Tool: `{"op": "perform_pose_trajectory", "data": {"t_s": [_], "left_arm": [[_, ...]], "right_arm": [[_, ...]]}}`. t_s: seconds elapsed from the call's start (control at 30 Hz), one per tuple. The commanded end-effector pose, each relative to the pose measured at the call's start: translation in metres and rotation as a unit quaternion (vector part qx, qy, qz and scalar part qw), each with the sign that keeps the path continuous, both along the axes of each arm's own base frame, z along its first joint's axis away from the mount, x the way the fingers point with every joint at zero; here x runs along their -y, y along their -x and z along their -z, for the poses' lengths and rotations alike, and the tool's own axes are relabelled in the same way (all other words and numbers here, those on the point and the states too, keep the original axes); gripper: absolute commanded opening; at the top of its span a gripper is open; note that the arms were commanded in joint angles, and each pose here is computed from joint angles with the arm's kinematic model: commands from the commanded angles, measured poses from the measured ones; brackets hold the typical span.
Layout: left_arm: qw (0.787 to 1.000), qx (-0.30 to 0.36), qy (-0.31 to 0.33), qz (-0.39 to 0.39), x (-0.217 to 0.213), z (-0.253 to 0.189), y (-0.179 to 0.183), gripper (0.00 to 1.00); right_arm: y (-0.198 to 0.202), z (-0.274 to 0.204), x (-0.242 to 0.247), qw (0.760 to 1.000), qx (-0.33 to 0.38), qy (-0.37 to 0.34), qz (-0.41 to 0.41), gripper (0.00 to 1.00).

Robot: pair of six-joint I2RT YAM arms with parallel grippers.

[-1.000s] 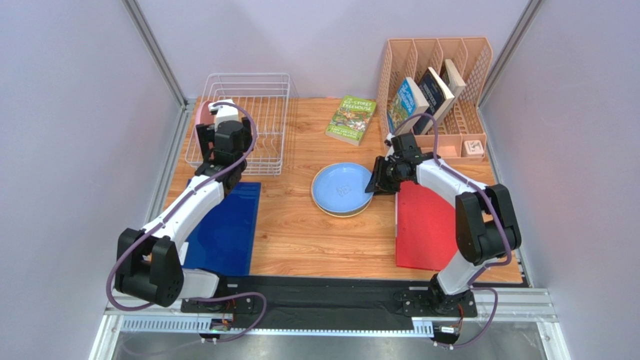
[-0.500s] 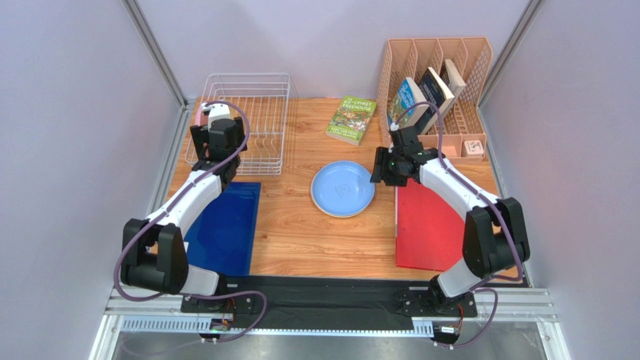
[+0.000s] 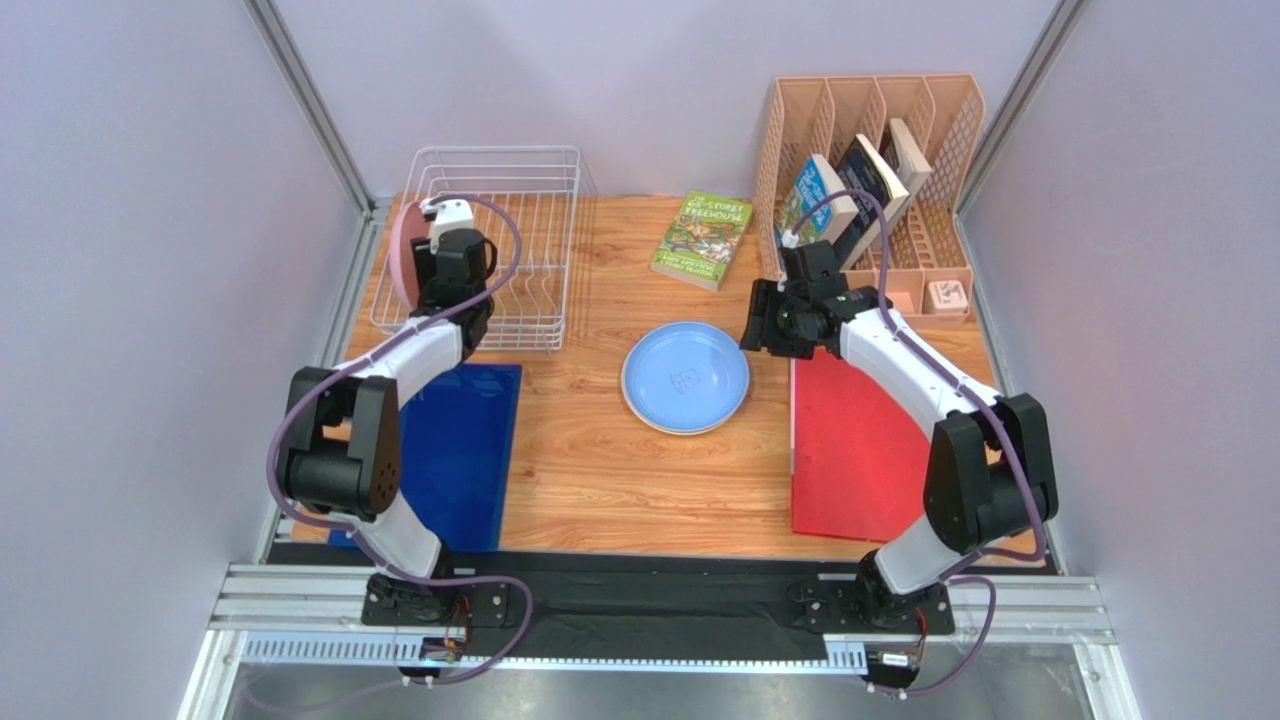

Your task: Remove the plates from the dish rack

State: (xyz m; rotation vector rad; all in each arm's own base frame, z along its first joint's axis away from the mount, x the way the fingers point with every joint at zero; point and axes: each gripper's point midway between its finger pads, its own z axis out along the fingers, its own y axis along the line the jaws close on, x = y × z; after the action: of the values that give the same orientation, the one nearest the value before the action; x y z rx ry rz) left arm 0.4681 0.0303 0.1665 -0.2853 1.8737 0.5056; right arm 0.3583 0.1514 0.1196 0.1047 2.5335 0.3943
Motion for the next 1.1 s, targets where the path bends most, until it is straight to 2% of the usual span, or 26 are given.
{"op": "perform_pose_trajectory", "data": {"t_s": [0.0, 0.03, 0.13, 0.2, 0.3, 0.33, 0.37, 0.43, 0.67, 0.83, 0.9, 0.93, 1.0, 1.07], "left_arm": [[0.998, 0.058, -0.007, -0.02, -0.008, -0.032, -0.016, 0.49], [0.998, 0.065, -0.005, -0.019, -0.007, -0.035, -0.016, 0.39], [0.997, 0.08, 0.002, -0.018, -0.007, -0.041, -0.014, 0.28], [0.996, 0.087, 0.003, -0.015, -0.006, -0.045, -0.012, 0.28], [0.995, 0.096, -0.005, -0.021, -0.008, -0.051, -0.009, 0.14], [0.995, 0.097, -0.011, -0.026, -0.01, -0.053, -0.008, 0.03], [0.994, 0.099, -0.016, -0.04, -0.014, -0.055, -0.006, 0.01], [0.993, 0.103, -0.022, -0.05, -0.014, -0.058, -0.006, 0.0], [0.982, 0.113, -0.107, -0.109, -0.014, -0.088, 0.004, 0.0], [0.979, 0.126, -0.12, -0.103, 0.0, -0.116, 0.014, 0.0], [0.98, 0.141, -0.106, -0.088, 0.006, -0.132, 0.019, 0.0], [0.985, 0.123, -0.093, -0.079, 0.009, -0.125, 0.021, 0.0], [0.989, 0.132, -0.056, -0.042, 0.019, -0.141, 0.023, 0.0], [0.994, 0.108, -0.004, 0.018, 0.039, -0.132, 0.024, 0.0]], "right_arm": [[-0.016, -0.014, -0.005, 1.0, 0.029, -0.003, -0.004, 0.57], [-0.016, -0.014, -0.004, 1.0, 0.029, -0.002, -0.003, 0.57], [-0.018, -0.01, -0.004, 1.0, 0.026, 0.0, -0.003, 0.57], [-0.018, -0.006, -0.004, 1.0, 0.021, 0.002, -0.004, 0.57], [-0.018, -0.001, -0.004, 1.0, 0.014, 0.005, -0.004, 0.57], [-0.018, 0.0, -0.005, 1.0, 0.013, 0.004, -0.004, 0.56], [-0.018, 0.0, -0.004, 1.0, 0.013, 0.006, -0.003, 0.56], [-0.019, 0.001, -0.004, 1.0, 0.014, 0.008, -0.003, 0.56], [-0.018, -0.008, 0.002, 0.999, 0.027, 0.017, 0.005, 0.56], [-0.016, -0.021, 0.005, 0.999, 0.045, 0.02, 0.008, 0.56], [-0.016, -0.028, 0.004, 0.998, 0.055, 0.016, 0.008, 0.57], [-0.017, -0.031, 0.003, 0.998, 0.062, 0.012, 0.006, 0.57], [-0.02, -0.041, -0.003, 0.997, 0.077, -0.001, -0.002, 0.57], [-0.02, -0.048, -0.014, 0.996, 0.084, -0.028, -0.022, 0.57]]}}
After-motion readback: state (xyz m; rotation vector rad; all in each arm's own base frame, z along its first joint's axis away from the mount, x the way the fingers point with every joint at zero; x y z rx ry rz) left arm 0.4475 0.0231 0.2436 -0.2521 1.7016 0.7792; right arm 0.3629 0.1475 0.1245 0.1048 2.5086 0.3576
